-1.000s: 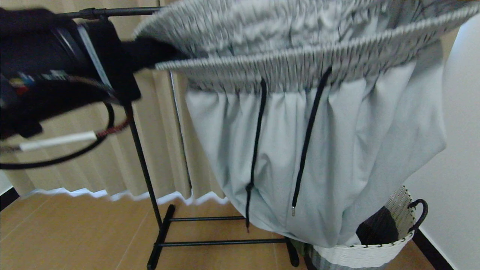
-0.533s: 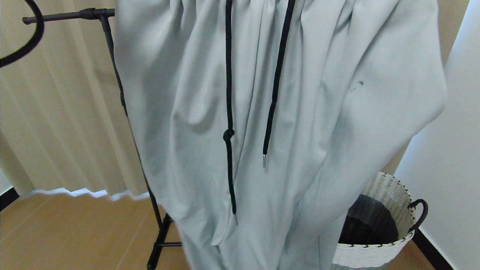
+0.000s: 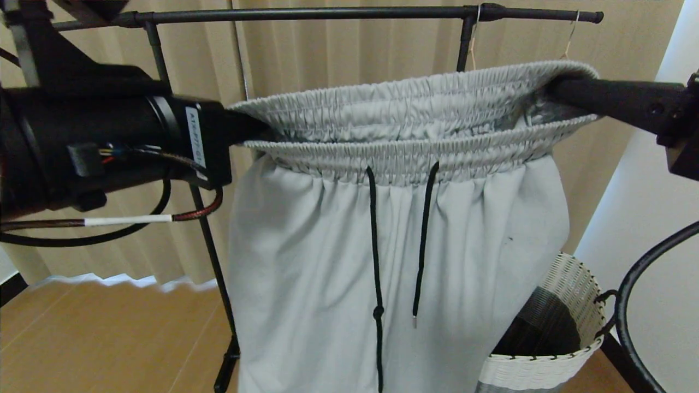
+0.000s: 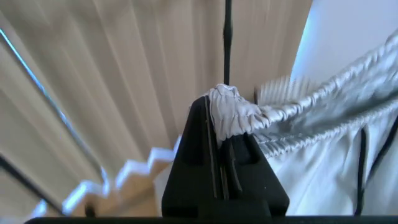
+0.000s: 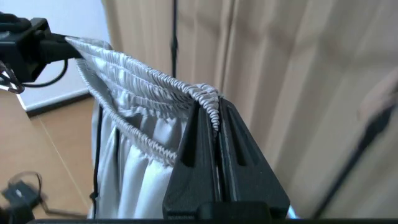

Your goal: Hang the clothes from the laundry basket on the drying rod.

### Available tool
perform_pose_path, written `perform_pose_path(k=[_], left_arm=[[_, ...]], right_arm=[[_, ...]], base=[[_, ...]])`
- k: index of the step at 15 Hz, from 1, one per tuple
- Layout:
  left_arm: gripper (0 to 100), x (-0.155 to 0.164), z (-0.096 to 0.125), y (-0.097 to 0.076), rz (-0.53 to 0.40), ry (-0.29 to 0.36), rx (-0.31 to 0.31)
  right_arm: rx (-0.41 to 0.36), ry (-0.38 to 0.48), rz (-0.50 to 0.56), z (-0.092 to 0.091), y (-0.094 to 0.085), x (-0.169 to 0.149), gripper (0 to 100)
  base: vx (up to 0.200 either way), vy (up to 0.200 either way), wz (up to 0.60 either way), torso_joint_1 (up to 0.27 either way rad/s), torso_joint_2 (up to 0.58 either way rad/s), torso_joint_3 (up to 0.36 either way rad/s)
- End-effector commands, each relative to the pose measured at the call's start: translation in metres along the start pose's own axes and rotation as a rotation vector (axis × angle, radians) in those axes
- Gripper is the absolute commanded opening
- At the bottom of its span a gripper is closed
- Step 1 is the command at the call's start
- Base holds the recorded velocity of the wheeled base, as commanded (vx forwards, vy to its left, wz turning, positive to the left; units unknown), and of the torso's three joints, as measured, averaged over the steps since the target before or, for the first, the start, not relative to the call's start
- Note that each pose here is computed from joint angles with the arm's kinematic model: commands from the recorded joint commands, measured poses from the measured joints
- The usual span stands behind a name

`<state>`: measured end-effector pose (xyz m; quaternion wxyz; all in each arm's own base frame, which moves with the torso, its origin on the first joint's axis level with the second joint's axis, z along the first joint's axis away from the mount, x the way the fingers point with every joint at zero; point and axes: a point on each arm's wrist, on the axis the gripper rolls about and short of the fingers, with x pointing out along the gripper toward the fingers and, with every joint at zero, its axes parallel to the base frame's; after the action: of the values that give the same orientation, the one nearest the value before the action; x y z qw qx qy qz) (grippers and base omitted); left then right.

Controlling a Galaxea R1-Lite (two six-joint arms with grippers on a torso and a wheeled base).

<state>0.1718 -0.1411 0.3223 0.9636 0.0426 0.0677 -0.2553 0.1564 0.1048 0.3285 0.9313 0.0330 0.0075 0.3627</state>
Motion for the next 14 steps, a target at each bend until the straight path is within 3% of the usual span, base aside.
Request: perform_pose_path(k=[1, 2, 5, 12, 14], left_arm=[[0, 0.010, -0.009, -0.002, -0.001, 0.046, 0.001], [0, 0.013, -0.011, -0.004, -0.002, 0.061, -0.021], [0, 0.010, -0.005, -0.005, -0.012, 0.032, -0.025], [0, 0.032, -0.006, -0.008, 0.001, 0.053, -0.023], [0, 0.052, 0.000, -0.011, 0.053, 0.008, -0.035]], right_arm=[[0.002, 0.011, -0.007, -0.007, 0.000, -0.008, 0], [0.005, 0.017, -0.007, -0.009, 0.000, -0.009, 0], [-0.016, -0.071, -0.046, -0.004, -0.010, -0.004, 0], [-0.004, 0.007, -0.076, -0.028, -0.016, -0.004, 0], [-0.007, 0.016, -0.070, -0.027, -0.013, -0.014, 0]], base=[[0.000, 0.000, 0.00, 0.000, 0.00, 0.000], [0.000, 0.000, 0.00, 0.000, 0.00, 0.000], [0.000, 0.000, 0.00, 0.000, 0.00, 0.000], [0.000, 0.000, 0.00, 0.000, 0.00, 0.000], [0.000, 0.000, 0.00, 0.000, 0.00, 0.000]])
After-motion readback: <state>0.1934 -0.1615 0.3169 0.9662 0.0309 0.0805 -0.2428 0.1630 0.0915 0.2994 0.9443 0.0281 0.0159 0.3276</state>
